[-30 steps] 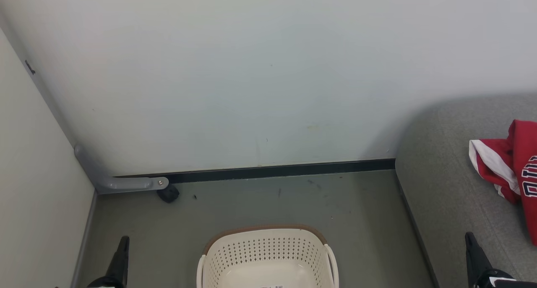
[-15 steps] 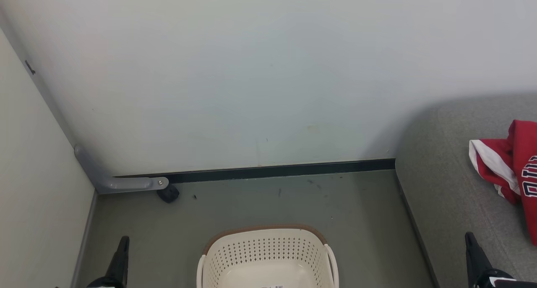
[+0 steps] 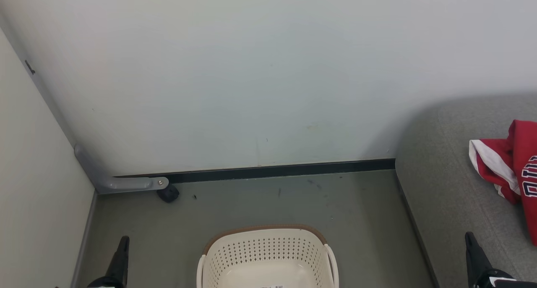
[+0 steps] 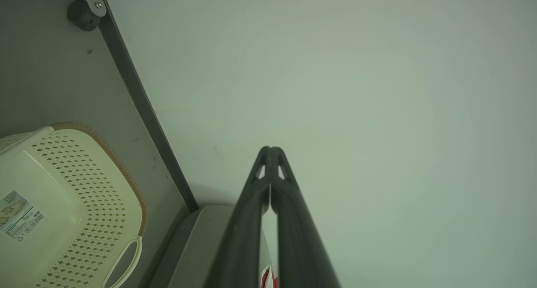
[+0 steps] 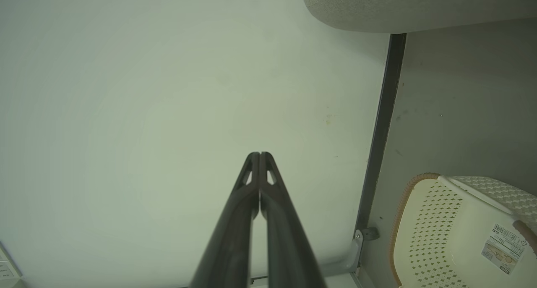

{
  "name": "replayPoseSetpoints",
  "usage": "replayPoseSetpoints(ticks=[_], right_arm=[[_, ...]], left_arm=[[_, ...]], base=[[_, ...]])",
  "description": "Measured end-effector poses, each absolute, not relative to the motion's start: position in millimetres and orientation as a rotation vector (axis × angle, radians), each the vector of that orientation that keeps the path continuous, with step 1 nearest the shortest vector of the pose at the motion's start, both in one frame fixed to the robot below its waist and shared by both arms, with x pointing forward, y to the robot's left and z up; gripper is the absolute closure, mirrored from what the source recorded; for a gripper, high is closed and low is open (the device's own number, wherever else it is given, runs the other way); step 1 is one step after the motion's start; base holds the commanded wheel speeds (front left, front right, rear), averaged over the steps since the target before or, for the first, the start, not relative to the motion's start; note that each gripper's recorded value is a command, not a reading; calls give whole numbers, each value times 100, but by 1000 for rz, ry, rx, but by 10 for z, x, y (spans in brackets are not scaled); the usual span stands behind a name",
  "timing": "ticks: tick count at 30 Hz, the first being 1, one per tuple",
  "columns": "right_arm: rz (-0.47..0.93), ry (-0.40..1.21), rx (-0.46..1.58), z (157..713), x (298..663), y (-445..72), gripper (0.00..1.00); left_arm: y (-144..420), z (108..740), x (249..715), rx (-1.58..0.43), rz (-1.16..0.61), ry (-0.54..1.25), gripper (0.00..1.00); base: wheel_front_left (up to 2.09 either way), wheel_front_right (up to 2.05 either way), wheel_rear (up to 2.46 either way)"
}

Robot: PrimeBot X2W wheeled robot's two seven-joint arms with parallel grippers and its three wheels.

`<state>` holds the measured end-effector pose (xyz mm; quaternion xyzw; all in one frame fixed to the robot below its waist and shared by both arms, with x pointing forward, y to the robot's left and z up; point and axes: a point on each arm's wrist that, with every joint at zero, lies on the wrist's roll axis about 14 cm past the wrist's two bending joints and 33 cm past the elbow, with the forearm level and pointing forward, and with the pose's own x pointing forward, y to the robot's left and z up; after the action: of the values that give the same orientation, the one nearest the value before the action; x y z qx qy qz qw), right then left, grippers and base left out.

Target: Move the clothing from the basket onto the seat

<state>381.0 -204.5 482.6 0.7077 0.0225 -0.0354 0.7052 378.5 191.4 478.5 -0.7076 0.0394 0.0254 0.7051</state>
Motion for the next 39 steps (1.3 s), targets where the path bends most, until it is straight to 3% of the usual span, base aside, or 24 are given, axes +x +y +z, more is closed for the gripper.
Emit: replayPoseSetpoints(ticks=[39], right_arm=[[-79,50,1573,4826,3810,-2045,100]], left_arm=[[1913,4786,3785,-1573,56,87,100]], base=[[0,0,0]])
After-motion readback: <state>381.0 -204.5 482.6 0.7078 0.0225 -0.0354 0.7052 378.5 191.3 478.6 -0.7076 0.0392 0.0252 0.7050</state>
